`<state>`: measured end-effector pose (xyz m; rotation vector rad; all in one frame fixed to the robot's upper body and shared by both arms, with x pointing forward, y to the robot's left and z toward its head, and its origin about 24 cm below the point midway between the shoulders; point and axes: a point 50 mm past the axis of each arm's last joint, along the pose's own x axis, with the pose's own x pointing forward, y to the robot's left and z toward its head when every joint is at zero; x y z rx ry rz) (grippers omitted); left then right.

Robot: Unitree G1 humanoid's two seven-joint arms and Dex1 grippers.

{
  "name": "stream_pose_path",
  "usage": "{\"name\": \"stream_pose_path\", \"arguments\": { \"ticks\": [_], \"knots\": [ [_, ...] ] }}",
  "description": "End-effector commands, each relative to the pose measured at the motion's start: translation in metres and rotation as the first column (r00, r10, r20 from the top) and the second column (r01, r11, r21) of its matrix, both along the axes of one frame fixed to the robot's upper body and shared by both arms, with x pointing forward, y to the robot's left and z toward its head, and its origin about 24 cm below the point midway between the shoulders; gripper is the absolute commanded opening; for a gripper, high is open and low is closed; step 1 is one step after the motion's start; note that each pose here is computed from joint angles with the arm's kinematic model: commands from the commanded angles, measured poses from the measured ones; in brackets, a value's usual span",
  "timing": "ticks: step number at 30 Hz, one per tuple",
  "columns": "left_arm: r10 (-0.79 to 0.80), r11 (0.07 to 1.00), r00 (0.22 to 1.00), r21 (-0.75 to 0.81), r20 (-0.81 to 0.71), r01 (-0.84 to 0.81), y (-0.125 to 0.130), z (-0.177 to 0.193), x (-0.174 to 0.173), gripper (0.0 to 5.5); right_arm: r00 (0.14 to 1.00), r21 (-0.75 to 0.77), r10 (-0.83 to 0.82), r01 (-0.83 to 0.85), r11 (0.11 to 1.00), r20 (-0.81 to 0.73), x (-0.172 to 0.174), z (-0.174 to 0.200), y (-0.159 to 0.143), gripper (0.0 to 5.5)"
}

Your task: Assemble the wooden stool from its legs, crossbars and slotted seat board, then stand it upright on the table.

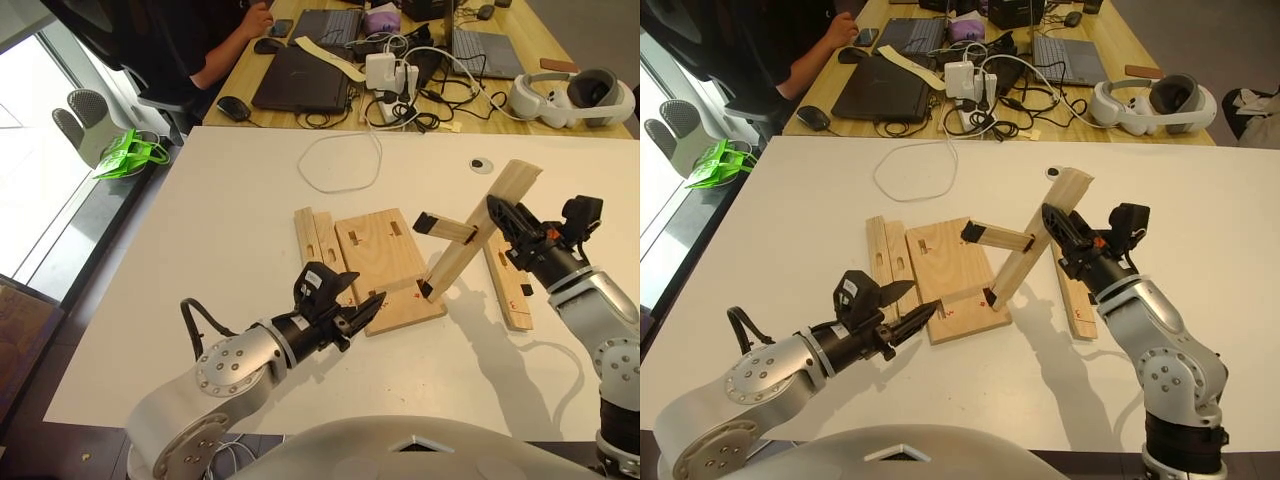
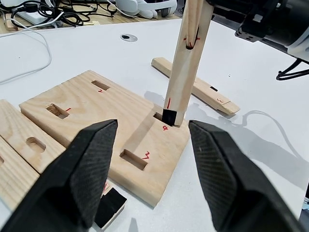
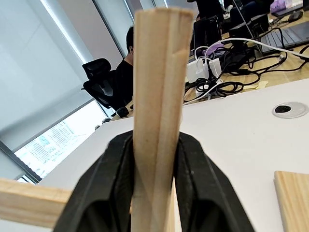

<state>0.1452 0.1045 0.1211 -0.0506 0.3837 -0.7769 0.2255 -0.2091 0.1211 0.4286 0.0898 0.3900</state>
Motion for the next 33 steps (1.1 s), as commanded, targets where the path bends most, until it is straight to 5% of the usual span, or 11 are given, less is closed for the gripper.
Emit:
{"name": "stream_pose_path", "arguments": {
  "ticks": [1, 7, 24, 33],
  "knots": [
    [-0.017, 1.000, 1.000, 0.021, 0.004, 0.017, 0.001, 0.000, 0.005, 2.73, 0.998, -0.101, -0.052, 0.050, 0.994, -0.020, 0.015, -0.017, -0.012, 1.01],
    [-0.043, 0.998, 0.999, 0.037, 0.015, 0.043, 0.002, 0.002, 0.009, 2.73, 0.999, -0.111, -0.050, 0.051, 0.993, 0.017, 0.022, -0.025, -0.013, 1.01],
    [0.041, 0.998, 0.998, 0.046, 0.048, -0.043, 0.001, 0.002, 0.009, 2.73, 0.999, -0.233, 0.035, -0.041, 0.972, -0.032, -0.035, -0.018, -0.020, 1.01],
    [0.049, 0.997, 0.997, 0.058, 0.060, -0.052, 0.000, 0.001, 0.010, 2.73, 0.992, -0.408, 0.105, -0.125, 0.904, -0.073, -0.039, -0.031, -0.012, 1.01]
  ]
}}
